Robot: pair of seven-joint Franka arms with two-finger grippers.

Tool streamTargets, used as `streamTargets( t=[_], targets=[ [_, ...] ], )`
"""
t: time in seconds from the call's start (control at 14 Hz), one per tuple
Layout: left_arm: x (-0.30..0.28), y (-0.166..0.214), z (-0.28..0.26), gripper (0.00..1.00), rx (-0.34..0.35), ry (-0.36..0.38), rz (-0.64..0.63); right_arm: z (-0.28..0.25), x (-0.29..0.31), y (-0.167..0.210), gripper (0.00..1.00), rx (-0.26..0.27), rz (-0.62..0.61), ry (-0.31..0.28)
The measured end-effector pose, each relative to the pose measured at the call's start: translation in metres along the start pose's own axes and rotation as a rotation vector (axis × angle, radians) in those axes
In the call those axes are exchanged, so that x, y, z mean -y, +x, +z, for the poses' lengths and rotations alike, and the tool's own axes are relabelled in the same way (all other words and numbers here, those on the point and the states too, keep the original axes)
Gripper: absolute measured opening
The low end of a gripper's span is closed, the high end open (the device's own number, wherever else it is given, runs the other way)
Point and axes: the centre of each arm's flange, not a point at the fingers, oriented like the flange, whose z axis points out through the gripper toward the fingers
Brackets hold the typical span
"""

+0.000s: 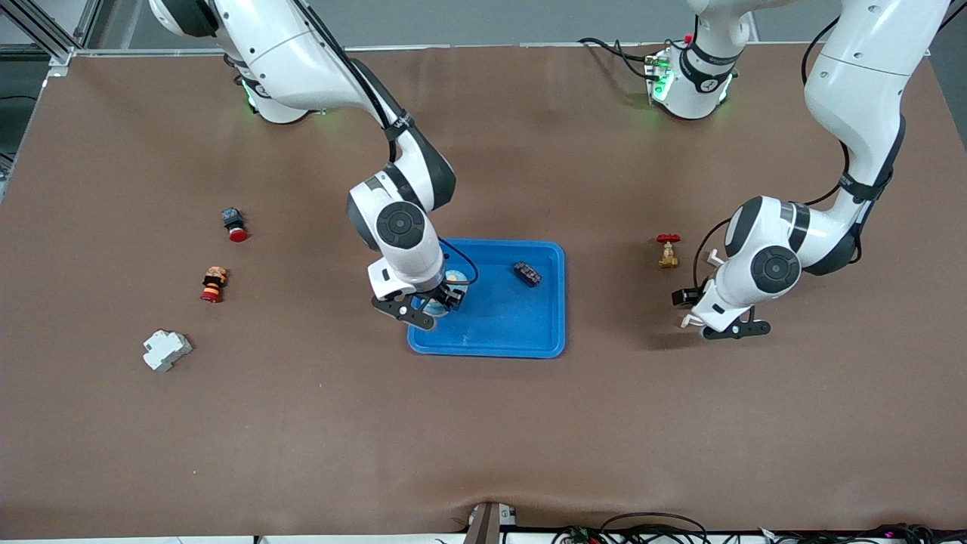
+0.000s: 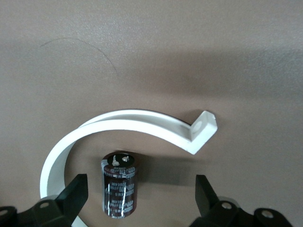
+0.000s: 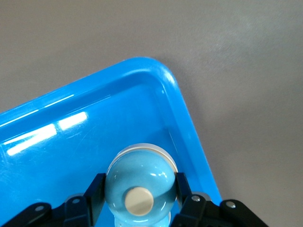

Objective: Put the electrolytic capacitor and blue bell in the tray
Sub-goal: 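Carry the bell to the tray while the left gripper grasps the capacitor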

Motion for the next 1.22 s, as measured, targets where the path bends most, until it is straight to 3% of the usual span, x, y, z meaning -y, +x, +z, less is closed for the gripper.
streamTargets(
  t=[0.29, 0.72, 1.22],
  targets=[
    [0.0, 0.0, 0.004, 0.96, 0.006, -0.001, -0.001, 0.006, 0.014, -0.003, 0.64, -0.007, 0.018, 0.011],
    [0.0, 0.001, 0.003, 0.35, 0.004, -0.002, -0.004, 0.023, 0.023, 0.001, 0.64, -0.012, 0.033, 0.01],
    [-0.006, 0.005, -0.006, 0.34, -0.015, -0.009, -0.097, 0.031, 0.027, 0.006, 0.64, -0.022, 0.035, 0.016]
  ],
)
